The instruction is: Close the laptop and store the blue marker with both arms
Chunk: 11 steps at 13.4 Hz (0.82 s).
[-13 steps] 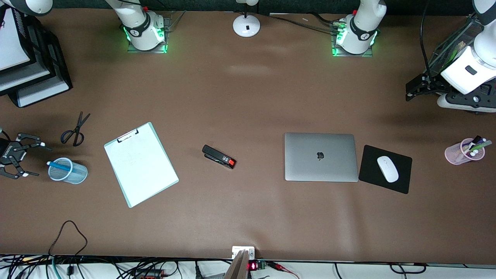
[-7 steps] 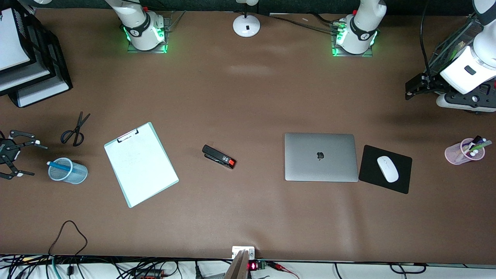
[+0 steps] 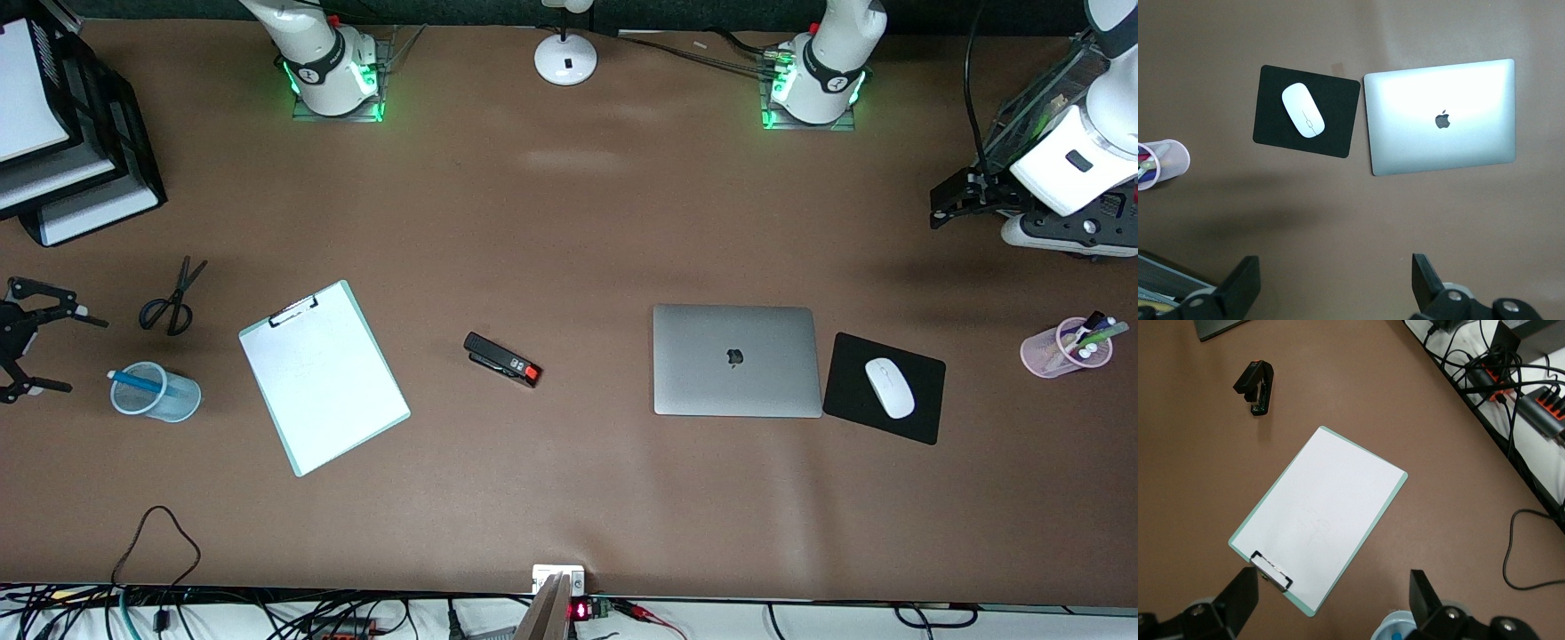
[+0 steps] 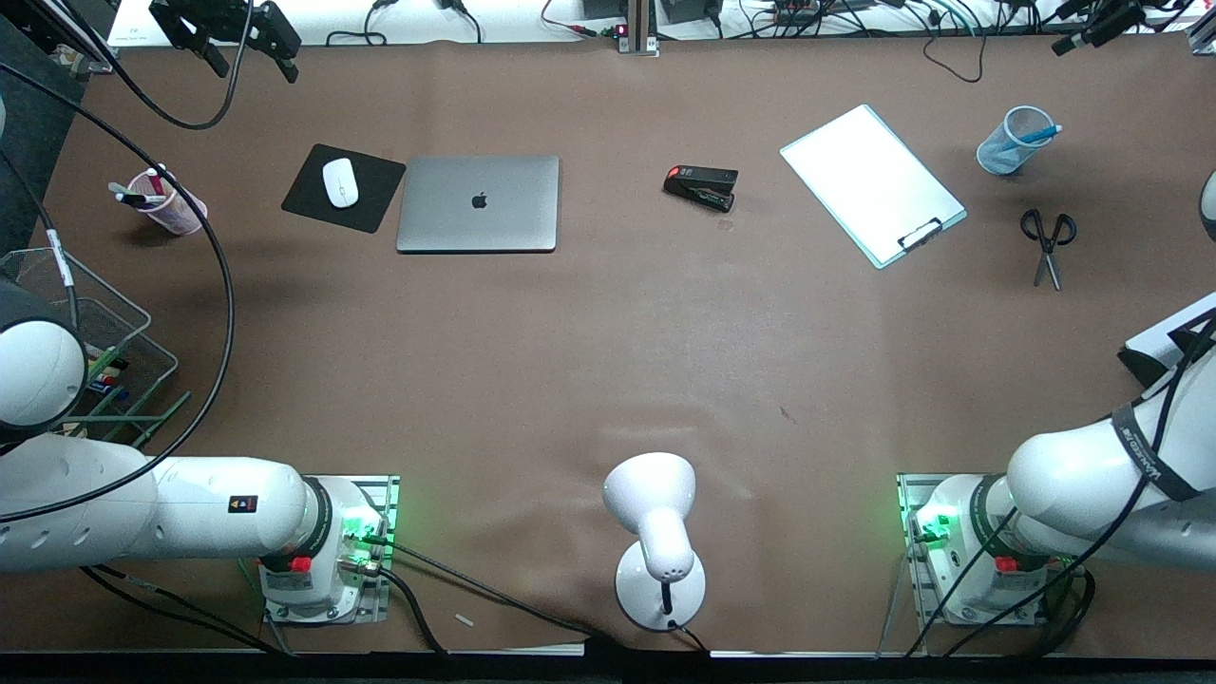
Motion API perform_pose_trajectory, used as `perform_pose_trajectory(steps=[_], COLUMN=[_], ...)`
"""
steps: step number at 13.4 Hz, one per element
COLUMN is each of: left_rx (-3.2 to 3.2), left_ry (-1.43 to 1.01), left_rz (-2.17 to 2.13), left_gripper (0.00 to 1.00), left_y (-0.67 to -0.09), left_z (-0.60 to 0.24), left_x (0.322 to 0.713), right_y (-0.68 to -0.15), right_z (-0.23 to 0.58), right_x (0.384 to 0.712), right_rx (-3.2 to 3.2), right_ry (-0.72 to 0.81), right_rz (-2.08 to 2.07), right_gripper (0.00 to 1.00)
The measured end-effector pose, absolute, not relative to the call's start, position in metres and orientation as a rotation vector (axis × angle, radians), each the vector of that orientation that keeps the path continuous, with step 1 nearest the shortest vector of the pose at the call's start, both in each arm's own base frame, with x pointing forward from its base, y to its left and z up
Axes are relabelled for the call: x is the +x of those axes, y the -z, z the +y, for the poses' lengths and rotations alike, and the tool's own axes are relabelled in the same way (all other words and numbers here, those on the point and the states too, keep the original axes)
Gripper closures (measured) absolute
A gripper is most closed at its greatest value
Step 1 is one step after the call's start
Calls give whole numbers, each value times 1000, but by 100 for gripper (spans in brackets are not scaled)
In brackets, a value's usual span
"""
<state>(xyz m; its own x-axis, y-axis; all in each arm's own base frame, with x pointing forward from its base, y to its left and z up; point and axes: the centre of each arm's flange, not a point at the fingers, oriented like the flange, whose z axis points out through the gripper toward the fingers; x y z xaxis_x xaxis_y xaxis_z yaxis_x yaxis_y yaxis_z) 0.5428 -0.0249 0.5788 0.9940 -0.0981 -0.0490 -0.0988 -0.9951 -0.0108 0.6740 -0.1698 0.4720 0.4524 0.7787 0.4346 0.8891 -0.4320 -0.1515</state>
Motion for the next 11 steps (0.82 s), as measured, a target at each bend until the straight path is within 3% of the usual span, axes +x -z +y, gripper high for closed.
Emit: perform_pose_trajectory(steps=[6, 11], left_rx=[-3124, -3124], left_ry=[-76, -77], left_rz=[150, 149], left_gripper=[0, 0], left_y=[-579, -579], left_z=[-23, -23], left_x=[543, 543], right_y=[-517, -534], right_z=[-108, -69], right_x=[669, 642], right_rx=[-2603, -2745], right_ry=[249, 93], right_rz=[-1106, -745], right_gripper=[0, 0])
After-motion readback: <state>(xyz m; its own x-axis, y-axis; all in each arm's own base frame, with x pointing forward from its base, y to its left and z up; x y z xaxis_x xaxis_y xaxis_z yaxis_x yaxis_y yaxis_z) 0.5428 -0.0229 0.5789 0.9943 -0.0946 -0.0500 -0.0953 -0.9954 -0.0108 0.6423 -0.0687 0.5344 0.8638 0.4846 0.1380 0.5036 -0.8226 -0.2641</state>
